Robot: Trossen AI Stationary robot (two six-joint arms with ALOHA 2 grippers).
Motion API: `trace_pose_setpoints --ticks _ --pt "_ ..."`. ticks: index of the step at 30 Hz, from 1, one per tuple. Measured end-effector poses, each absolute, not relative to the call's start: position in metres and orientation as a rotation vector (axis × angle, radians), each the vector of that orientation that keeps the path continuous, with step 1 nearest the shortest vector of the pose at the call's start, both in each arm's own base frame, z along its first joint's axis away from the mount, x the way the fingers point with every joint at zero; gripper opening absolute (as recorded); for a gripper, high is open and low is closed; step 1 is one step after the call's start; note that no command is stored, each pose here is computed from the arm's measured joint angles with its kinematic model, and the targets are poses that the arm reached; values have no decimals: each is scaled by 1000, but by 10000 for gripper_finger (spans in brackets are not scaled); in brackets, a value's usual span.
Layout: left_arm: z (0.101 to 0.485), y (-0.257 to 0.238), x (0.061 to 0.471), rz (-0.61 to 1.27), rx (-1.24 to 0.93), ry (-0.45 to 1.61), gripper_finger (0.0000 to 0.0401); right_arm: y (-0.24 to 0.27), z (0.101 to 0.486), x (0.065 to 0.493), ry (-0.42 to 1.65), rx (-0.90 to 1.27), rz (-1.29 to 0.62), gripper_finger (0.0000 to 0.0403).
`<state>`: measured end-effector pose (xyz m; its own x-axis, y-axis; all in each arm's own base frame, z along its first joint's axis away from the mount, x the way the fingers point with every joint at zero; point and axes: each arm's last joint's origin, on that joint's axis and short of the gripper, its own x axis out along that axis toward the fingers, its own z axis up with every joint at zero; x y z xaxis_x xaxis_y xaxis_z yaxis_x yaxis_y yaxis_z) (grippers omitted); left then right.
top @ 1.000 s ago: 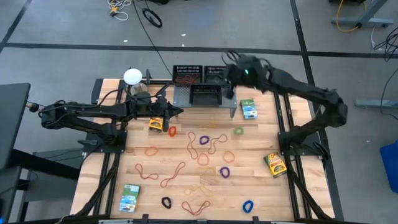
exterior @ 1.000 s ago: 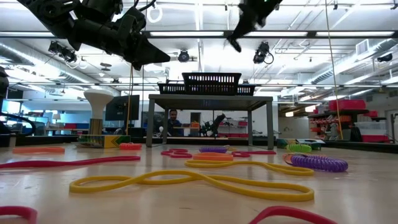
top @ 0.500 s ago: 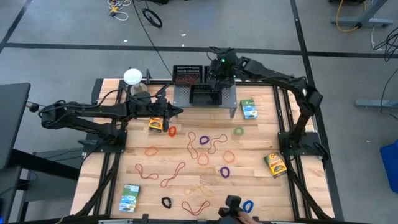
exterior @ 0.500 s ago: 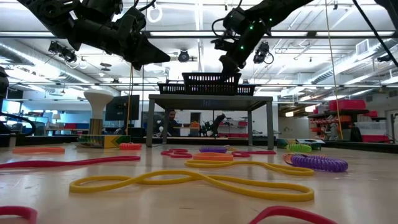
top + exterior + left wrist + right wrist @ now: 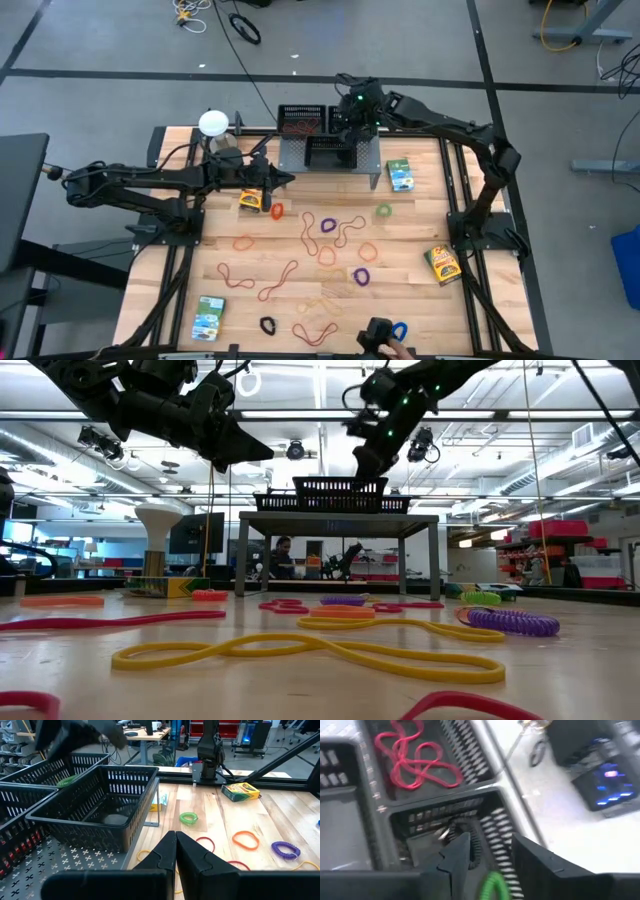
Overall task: Pick & Place Office Desk Supplies
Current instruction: Put the crayon box into the bottom black basket on the shelf
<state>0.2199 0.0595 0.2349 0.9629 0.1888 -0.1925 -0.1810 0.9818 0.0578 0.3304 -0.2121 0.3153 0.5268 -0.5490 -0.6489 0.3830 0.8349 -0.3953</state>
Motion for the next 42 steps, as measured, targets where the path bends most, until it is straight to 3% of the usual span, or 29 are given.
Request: trace_pose_setpoints --ticks 3,8,10,17,29,42 --pt "235 60 220 187 40 199 13 -199 333 321 839 -250 -572 129" --pt "235 60 220 187 40 199 13 -169 356 307 836 -255 -511 31" --pt "235 60 220 187 39 199 13 -155 358 304 839 -247 -465 10" --pt "235 60 220 187 40 199 13 -98 323 290 786 -239 -365 5" --pt "235 60 220 187 40 198 13 -12 278 231 766 -125 -531 2" --pt "235 60 220 187 40 198 13 17 179 195 871 -104 -551 2"
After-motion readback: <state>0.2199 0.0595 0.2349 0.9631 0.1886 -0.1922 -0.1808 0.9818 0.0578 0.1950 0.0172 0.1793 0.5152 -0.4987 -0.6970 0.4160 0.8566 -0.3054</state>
